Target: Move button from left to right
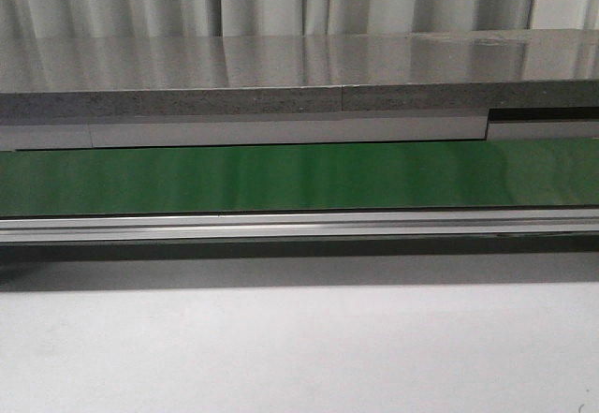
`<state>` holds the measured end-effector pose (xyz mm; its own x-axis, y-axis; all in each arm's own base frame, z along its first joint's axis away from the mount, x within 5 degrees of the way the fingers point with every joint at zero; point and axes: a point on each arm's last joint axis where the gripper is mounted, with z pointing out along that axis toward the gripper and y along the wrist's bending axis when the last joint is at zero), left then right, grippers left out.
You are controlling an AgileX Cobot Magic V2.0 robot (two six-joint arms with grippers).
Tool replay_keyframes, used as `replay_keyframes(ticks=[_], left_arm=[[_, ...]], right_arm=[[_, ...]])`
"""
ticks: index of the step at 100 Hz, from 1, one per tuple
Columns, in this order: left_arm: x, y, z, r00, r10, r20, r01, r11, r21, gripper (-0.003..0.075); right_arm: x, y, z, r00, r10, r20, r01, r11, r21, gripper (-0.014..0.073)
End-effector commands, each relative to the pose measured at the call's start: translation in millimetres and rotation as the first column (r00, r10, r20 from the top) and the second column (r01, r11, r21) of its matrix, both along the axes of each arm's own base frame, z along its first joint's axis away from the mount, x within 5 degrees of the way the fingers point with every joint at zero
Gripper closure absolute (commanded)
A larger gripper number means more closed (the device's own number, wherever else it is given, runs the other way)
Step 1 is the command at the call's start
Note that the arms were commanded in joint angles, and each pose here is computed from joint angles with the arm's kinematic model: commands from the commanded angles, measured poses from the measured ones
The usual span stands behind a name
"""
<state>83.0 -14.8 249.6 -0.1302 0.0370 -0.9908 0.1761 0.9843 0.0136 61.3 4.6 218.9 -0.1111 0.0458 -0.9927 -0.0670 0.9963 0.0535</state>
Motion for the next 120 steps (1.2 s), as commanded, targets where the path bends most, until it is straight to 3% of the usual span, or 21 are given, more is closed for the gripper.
replay_keyframes(ticks=[1, 18, 37, 120], left_arm=[[1.3, 0.4, 16.5, 0.995, 0.008, 0.1, -0.006, 1.0, -0.023, 0.0741], [1.3, 0.4, 16.5, 0.995, 0.008, 0.1, -0.006, 1.0, -0.023, 0.0741], [1.3, 0.4, 16.5, 0.995, 0.008, 0.1, -0.006, 1.0, -0.023, 0.0741], [1.3, 0.4, 16.5, 0.995, 0.008, 0.1, -0.006, 1.0, -0.023, 0.0741]], right_arm=[[0.0, -0.3, 3.9, 0.992, -0.003, 0.126, 0.002, 1.0, 0.006, 0.0662], [-2.6, -0.5, -13.3, 0.99, -0.004, 0.142, 0.002, 1.0, 0.015, 0.0662], [-7.3, -0.8, -9.9, 0.981, -0.004, 0.194, 0.001, 1.0, 0.018, 0.0662], [-7.0, -0.7, -12.3, 0.986, -0.004, 0.168, 0.001, 1.0, 0.016, 0.0662]])
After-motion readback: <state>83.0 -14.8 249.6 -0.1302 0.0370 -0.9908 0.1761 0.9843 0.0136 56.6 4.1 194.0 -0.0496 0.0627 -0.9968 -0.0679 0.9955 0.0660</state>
